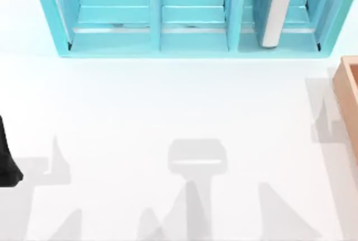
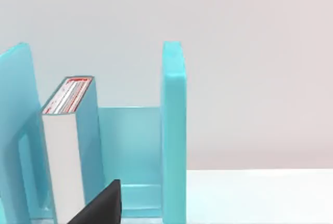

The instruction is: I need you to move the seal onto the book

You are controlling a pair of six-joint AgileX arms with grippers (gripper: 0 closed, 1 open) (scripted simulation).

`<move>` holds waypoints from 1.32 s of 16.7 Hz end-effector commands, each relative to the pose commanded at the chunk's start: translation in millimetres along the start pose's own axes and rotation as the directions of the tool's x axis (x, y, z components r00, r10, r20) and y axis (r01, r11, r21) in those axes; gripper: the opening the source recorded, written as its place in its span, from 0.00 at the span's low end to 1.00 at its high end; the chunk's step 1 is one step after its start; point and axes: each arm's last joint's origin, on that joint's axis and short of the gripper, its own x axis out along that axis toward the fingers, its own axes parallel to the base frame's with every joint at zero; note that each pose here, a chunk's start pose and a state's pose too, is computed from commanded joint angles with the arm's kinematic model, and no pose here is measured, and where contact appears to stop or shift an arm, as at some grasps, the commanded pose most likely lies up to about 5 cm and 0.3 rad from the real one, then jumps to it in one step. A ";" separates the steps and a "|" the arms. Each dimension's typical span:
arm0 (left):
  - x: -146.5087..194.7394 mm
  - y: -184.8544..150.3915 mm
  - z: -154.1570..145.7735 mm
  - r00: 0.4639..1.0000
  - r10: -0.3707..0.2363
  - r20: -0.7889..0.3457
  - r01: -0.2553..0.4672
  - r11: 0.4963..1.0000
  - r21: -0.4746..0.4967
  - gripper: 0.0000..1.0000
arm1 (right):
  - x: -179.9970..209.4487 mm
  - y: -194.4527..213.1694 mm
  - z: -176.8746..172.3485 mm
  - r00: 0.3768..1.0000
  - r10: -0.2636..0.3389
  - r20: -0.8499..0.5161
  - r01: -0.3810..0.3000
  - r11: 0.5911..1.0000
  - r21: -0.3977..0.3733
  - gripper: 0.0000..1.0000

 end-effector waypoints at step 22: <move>0.0 0.0 0.0 1.000 0.000 0.000 0.000 1.000 0.000 1.00 | 190.6 142.2 -146.2 0.989 -0.021 -0.144 0.020 1.000 -0.005 1.00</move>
